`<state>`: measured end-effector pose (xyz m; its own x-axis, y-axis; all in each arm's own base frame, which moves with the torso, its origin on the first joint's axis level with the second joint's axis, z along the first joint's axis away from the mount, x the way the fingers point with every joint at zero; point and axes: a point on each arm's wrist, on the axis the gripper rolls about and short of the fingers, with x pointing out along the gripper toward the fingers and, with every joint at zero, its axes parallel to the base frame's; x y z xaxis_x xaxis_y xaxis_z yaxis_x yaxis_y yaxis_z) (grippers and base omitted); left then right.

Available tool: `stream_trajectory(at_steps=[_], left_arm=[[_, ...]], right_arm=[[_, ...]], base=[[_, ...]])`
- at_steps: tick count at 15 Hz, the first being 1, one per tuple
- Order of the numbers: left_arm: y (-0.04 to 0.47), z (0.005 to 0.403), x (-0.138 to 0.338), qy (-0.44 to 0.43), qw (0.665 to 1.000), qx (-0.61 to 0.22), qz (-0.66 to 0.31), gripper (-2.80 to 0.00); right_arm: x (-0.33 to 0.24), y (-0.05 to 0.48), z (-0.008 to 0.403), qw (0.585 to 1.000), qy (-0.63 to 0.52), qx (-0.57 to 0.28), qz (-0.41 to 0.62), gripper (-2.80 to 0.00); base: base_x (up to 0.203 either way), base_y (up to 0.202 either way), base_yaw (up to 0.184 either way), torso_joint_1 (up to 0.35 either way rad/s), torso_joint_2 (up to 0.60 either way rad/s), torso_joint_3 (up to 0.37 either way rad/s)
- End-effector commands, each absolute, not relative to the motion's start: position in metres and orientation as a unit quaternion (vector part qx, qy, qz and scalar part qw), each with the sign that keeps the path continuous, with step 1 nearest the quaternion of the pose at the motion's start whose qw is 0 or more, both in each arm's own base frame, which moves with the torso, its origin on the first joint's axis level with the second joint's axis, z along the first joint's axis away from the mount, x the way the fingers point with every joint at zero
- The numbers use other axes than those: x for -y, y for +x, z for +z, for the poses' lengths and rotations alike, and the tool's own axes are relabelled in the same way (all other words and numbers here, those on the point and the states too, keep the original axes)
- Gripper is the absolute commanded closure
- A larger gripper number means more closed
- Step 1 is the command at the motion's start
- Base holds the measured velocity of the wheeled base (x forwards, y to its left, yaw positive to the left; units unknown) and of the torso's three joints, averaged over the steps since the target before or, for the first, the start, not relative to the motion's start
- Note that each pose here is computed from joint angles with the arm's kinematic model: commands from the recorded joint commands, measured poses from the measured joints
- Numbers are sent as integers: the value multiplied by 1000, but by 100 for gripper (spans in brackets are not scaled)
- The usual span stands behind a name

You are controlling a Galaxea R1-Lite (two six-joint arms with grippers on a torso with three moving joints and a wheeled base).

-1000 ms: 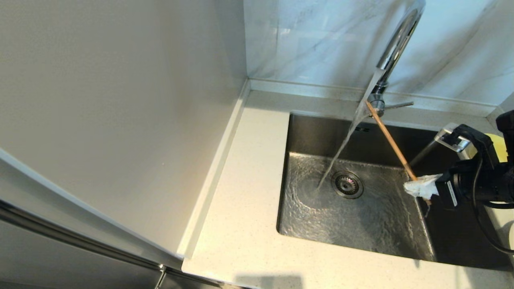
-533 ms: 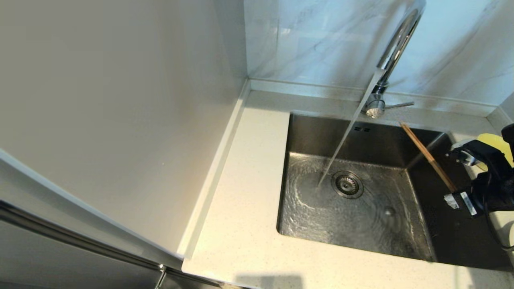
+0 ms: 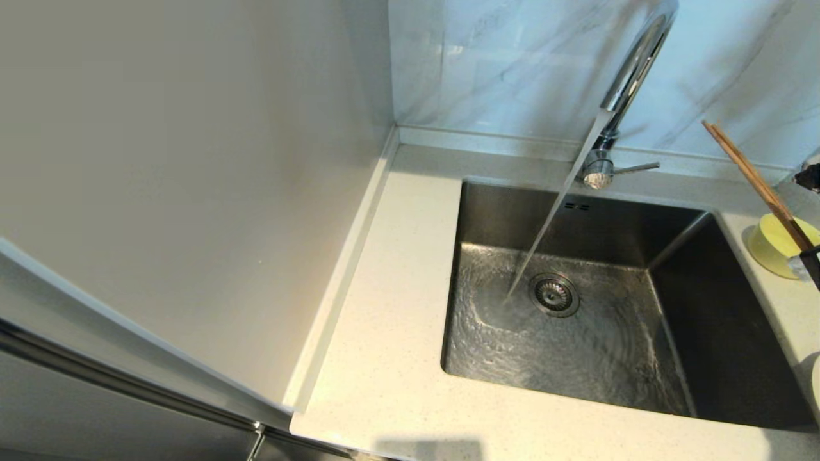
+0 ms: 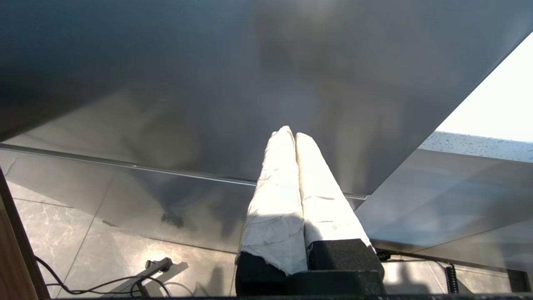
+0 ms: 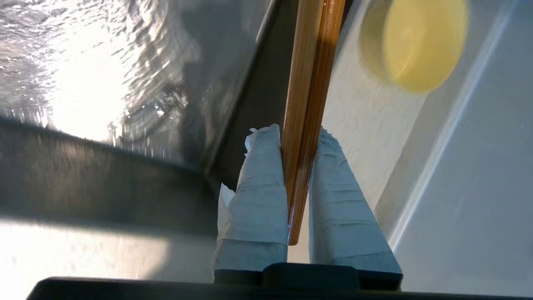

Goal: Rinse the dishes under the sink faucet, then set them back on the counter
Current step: Place the chopsticks on the table

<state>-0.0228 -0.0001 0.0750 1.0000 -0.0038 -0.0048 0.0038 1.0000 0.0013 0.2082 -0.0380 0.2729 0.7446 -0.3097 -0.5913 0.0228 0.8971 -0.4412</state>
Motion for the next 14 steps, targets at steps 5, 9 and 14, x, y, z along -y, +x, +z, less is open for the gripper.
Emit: stream_trajectory(at_steps=[5, 9, 14], left_arm=[[-23, 75, 0, 1, 1000, -2, -2, 0], [-23, 75, 0, 1, 1000, -2, -2, 0], [-23, 75, 0, 1, 1000, -2, -2, 0]], right_arm=[[37, 182, 193, 859, -216, -459, -75, 0], [48, 187, 272, 886, -205, -396, -128, 0], [65, 147, 303, 885, -153, -394, -197, 0]], base=[[0, 0, 0, 0, 0, 0], [0, 0, 0, 0, 0, 0], [0, 0, 0, 0, 0, 0]])
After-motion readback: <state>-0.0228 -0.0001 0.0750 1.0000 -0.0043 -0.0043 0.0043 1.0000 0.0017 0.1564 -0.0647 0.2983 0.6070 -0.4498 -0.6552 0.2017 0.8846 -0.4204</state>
